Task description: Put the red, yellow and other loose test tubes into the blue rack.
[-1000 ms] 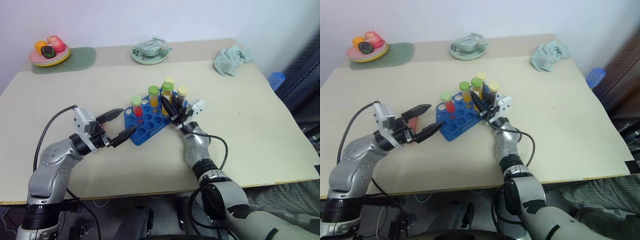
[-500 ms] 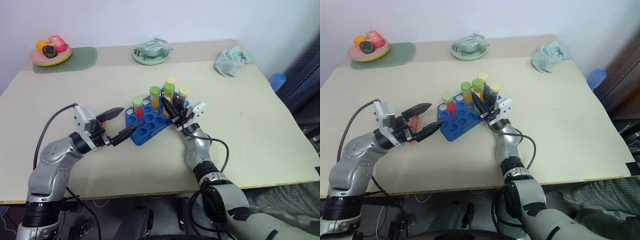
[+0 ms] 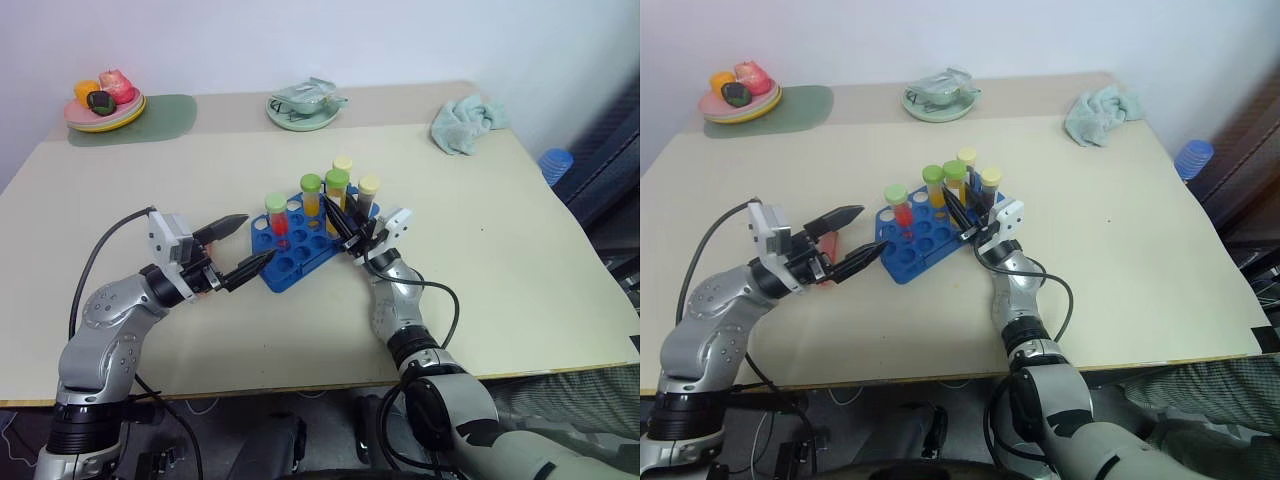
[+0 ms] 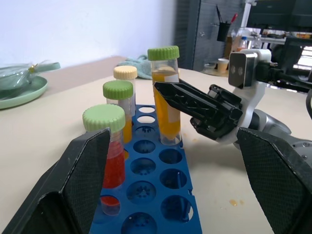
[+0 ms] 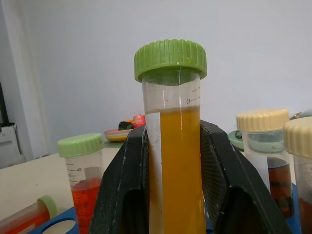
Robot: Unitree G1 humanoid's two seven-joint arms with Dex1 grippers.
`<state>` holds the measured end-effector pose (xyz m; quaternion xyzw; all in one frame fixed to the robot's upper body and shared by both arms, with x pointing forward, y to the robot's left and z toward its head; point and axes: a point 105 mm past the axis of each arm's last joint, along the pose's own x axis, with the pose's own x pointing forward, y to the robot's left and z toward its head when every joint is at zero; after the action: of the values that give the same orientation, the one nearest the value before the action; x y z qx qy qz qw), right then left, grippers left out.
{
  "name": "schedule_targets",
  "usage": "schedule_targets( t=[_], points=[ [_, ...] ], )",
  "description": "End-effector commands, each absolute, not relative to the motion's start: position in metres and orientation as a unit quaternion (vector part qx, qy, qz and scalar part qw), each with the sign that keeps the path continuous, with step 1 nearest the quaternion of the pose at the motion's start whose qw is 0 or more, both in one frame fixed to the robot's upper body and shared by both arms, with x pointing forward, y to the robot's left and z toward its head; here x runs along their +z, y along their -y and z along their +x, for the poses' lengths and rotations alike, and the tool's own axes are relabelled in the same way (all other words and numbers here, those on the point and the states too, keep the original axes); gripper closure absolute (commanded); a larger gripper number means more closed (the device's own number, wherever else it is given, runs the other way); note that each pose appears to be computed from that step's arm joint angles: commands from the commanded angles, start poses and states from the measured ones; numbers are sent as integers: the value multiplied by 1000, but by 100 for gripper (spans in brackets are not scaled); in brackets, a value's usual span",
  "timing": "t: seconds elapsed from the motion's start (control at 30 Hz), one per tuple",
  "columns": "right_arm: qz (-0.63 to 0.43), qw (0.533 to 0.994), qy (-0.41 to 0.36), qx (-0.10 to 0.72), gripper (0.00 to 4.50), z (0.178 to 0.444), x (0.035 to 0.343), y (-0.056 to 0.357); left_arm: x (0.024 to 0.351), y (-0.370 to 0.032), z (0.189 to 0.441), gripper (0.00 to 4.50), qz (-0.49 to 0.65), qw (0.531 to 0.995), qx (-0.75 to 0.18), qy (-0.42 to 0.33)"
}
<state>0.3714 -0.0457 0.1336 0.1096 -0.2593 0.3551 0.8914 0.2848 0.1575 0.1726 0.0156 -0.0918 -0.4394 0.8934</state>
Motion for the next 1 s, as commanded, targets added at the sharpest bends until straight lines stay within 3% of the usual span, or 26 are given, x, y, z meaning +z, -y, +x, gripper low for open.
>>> schedule_targets(
  t=[0.03,0.43,1.0],
  points=[
    [115,900,230,351,365,365,110,48,184,-155,284,28,23,888,-446,114],
    [124,910,206,338,365,366,97,51,182,-155,283,28,23,886,-449,117],
    [122,922,195,313,365,385,103,63,183,-161,280,28,26,889,-441,118]
  ],
)
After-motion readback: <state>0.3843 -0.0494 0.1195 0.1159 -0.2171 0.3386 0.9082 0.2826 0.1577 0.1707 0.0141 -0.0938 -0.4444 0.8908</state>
